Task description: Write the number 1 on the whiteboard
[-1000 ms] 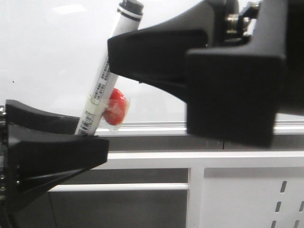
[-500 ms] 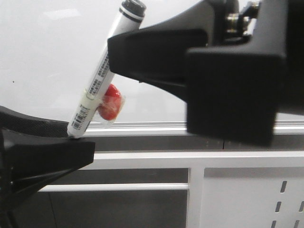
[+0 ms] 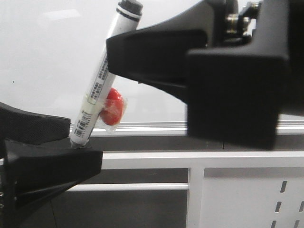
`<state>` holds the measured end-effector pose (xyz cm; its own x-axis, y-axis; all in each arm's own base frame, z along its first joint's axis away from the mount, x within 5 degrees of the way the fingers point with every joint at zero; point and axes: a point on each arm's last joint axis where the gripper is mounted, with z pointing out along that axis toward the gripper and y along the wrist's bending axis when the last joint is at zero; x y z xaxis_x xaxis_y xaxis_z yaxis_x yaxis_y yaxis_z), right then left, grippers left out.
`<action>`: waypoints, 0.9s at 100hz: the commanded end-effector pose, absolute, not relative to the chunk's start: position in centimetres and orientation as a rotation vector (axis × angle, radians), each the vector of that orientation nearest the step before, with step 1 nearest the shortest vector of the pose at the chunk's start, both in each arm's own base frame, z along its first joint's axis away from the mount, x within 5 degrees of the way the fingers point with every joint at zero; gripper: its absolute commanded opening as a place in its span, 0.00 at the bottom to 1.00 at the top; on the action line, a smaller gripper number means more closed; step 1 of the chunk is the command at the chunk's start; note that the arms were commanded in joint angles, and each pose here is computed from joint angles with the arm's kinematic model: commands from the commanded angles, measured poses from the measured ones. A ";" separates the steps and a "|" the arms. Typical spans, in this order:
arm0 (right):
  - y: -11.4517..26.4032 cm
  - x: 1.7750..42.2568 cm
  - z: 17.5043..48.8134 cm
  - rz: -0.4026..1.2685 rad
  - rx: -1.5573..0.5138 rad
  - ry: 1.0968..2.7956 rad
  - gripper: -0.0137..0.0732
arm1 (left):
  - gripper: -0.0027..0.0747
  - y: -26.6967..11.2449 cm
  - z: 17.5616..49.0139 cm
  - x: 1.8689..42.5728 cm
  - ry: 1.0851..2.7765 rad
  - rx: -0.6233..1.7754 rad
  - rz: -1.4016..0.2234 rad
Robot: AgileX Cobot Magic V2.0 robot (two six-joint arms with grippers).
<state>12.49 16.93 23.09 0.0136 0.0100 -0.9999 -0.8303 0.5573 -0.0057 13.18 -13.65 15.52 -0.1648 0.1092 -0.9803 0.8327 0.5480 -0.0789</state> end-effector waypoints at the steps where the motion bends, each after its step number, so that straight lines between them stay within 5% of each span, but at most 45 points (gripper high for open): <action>1: 17.0 12.9 24.7 0.773 -0.689 1.328 0.07 | 0.79 -13.9 18.2 13.2 1.391 0.714 -0.872; 90: 15.0 13.6 26.3 0.531 -0.593 1.263 0.07 | 0.78 -10.9 17.3 11.4 1.475 0.594 -0.754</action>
